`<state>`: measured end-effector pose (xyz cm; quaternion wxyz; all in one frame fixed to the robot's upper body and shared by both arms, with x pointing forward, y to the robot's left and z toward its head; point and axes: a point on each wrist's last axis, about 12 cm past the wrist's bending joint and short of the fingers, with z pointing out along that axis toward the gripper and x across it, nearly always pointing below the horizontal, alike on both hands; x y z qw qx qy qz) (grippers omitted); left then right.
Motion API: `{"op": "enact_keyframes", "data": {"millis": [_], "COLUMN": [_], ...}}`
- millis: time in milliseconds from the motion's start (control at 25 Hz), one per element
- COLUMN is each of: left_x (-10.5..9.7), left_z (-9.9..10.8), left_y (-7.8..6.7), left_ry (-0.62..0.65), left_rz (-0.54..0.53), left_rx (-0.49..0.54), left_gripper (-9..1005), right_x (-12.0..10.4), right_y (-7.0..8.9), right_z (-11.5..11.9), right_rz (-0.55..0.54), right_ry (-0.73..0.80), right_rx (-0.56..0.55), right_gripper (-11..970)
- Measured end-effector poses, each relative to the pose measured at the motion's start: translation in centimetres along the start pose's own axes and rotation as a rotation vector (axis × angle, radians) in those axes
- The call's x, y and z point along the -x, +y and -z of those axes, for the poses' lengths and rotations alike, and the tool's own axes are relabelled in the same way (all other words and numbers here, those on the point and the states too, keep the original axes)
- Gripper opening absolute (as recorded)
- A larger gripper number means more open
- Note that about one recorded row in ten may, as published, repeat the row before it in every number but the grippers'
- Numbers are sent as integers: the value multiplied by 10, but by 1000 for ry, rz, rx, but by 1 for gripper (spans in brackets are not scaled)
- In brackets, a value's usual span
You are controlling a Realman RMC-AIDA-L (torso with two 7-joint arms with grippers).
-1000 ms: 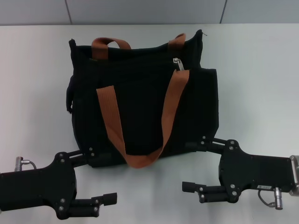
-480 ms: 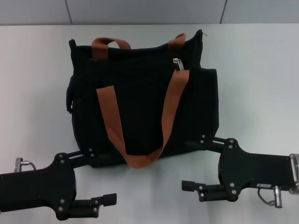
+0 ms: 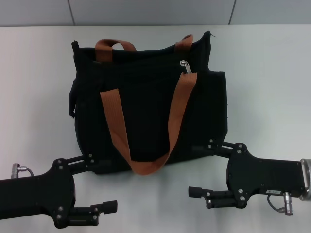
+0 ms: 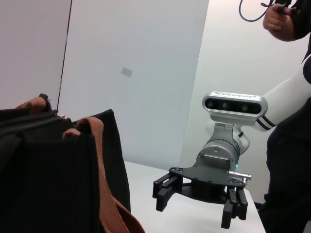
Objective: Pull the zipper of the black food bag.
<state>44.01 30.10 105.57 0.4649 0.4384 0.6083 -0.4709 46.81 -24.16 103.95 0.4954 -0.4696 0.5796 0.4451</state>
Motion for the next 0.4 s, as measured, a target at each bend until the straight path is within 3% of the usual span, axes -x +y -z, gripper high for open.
{"op": "enact_keyframes", "data": {"millis": [400], "left_x": [0], "left_z": [-1], "left_y": [-1], "left_ry": [-4], "left_rz": [2], "left_rx": [-4], "left_gripper": [815], "right_x": [0], "right_y": [0], "right_z": [0], "right_rz": [-2], "right_ry": [0], "right_rx": [1], "right_gripper": [826]}}
